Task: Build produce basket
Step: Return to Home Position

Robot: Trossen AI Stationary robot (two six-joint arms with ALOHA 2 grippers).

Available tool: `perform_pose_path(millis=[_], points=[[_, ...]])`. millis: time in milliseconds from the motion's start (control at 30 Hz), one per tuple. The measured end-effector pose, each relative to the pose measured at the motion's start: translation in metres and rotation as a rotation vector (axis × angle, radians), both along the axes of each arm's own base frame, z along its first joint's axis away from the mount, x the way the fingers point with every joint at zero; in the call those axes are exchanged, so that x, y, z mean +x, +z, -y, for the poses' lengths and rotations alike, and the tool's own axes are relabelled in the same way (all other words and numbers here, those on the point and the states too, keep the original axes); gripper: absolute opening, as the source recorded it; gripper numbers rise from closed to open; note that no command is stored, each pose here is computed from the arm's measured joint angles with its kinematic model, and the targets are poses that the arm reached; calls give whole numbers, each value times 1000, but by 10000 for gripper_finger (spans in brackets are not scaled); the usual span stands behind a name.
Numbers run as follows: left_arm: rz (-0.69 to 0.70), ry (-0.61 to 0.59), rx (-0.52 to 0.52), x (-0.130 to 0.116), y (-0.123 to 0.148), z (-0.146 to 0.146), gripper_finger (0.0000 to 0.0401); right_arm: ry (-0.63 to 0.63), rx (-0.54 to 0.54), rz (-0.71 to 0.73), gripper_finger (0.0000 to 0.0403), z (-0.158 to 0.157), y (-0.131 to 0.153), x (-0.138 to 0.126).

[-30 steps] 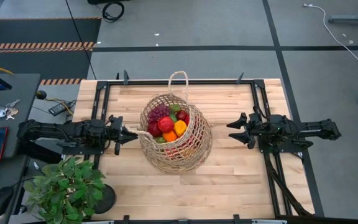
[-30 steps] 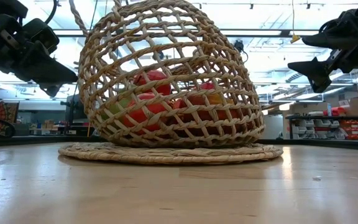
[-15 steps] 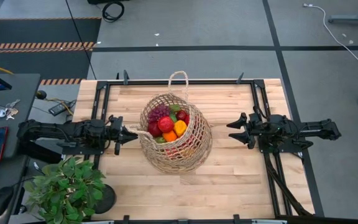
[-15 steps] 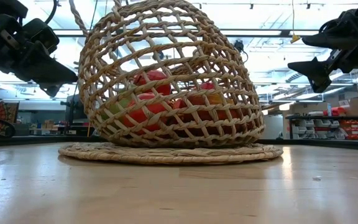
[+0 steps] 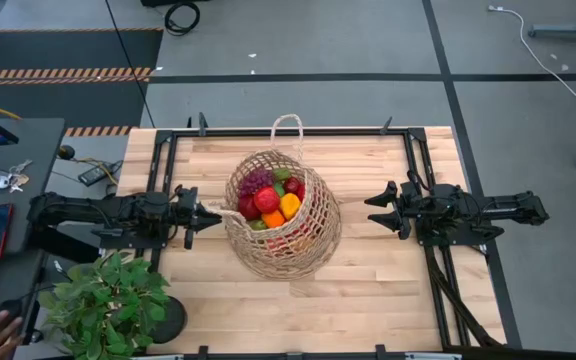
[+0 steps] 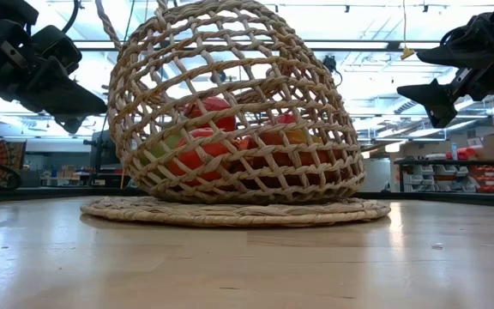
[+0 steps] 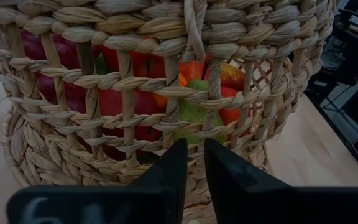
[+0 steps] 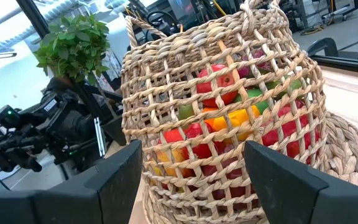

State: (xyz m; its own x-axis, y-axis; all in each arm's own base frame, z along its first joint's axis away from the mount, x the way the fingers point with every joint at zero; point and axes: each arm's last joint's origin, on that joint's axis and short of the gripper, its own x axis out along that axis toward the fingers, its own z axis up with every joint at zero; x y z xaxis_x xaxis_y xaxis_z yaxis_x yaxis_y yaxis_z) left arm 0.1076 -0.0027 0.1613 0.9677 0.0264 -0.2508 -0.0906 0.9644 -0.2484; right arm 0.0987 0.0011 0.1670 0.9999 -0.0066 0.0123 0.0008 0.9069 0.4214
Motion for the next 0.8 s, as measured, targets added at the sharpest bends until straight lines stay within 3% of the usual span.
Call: perform_pose_path(millis=[800], points=[[0, 0, 0, 0, 0, 0, 56, 0, 0, 0, 284, 0, 0, 0]])
